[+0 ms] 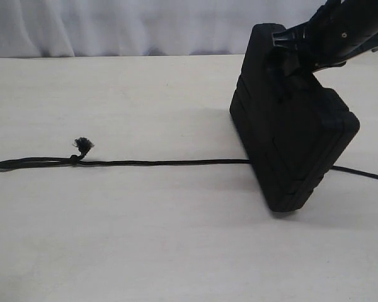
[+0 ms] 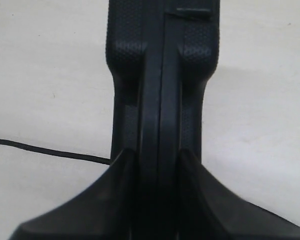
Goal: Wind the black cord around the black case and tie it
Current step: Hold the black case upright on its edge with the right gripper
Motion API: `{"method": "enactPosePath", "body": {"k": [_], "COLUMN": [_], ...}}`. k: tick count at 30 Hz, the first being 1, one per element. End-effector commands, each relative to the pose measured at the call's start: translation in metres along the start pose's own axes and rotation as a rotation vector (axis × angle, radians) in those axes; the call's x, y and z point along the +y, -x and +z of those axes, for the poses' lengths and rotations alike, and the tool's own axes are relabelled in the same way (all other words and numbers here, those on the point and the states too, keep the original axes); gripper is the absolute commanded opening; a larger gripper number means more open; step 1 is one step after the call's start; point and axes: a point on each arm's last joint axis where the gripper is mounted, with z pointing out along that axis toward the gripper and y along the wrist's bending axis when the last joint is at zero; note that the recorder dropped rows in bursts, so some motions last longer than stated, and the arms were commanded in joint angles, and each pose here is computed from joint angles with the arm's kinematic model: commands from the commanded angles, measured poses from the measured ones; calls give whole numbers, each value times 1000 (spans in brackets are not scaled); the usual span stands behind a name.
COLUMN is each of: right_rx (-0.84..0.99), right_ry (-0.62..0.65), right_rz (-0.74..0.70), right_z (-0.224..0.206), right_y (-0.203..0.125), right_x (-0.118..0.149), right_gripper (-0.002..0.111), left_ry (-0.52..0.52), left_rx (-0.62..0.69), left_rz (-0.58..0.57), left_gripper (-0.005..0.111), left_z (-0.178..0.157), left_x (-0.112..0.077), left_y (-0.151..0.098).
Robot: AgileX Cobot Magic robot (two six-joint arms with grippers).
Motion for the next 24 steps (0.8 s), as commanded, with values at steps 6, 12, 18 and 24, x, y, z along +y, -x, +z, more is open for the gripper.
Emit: {"method": "enactPosePath", "body": {"k": [6,12,18,24], "right_rx": [72,81,88,90], "right_ry": [-44,-44,-43,-43], "right_rz": [-40,-53,-72,-79], "right_z": [-1,-1,-1,-1], "right_y": [-8,-9,-9,-9], "right_x": [-5,-5,-5,-5], "right_gripper": [4,4,4,4], "left_ry": [2,-10,-150,-307], "left_rx": [-348,-553,-634,-436], "left_rz": [-49,-235,-615,-442], "left_gripper": [0,0,0,0], "left_z": [-5,-13,-18,-7], "left_x": [1,5,5,-13], "left_y": [30,46,53,101]}}
